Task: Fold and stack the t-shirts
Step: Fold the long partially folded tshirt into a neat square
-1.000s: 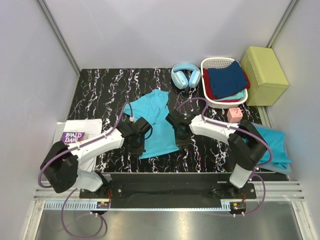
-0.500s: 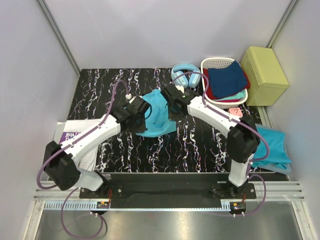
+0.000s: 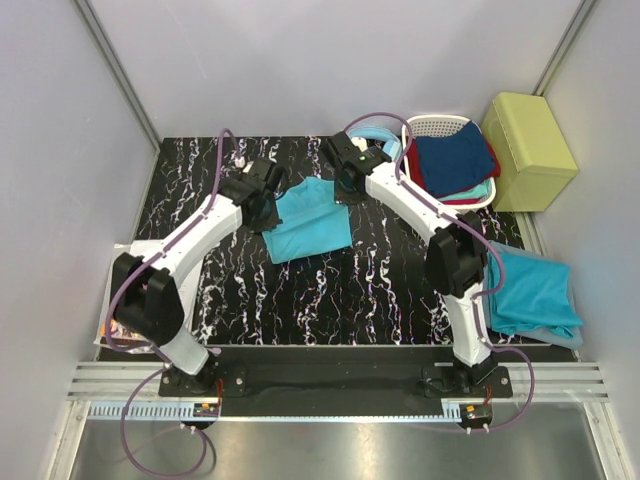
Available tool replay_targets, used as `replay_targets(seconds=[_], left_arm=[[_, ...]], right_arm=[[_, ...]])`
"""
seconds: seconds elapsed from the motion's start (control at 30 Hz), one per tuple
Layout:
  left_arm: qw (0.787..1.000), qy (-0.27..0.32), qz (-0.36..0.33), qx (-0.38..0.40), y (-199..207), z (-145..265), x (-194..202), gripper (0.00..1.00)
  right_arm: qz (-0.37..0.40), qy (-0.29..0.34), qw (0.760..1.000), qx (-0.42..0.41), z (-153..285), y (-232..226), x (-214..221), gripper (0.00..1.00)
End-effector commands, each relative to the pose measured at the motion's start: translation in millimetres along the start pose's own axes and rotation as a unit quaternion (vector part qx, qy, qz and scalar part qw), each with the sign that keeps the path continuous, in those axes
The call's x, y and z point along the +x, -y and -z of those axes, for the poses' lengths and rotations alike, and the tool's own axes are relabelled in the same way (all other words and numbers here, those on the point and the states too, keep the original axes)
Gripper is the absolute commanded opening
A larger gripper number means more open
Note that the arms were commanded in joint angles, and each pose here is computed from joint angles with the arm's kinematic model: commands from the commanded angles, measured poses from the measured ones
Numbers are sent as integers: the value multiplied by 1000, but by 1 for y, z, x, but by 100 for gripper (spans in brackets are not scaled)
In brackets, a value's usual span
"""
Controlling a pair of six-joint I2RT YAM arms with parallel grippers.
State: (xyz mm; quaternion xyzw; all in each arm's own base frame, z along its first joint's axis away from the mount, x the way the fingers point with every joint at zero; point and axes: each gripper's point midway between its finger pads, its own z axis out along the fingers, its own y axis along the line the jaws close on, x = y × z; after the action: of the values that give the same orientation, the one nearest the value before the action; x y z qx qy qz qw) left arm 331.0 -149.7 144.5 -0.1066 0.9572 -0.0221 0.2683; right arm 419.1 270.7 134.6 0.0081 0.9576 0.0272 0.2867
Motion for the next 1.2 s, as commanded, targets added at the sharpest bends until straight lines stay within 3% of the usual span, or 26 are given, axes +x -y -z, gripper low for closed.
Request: replay_targets(seconds=[0.0, 0.57, 0.83, 1.17], left_arm=[[999, 39, -2, -16, 0, -7, -37, 0], [996, 42, 46, -66, -24, -57, -78, 0], [995, 49, 48, -74, -24, -74, -104, 0], [991, 22, 73, -106, -47, -105, -89, 0]], right_arm=[[9, 42, 999, 28, -2, 10, -40, 0], [18, 59, 998, 24, -53, -2, -78, 0], [0, 89, 996, -17, -65, -24, -99, 0], [7, 74, 996, -46, -95, -35, -89, 0]])
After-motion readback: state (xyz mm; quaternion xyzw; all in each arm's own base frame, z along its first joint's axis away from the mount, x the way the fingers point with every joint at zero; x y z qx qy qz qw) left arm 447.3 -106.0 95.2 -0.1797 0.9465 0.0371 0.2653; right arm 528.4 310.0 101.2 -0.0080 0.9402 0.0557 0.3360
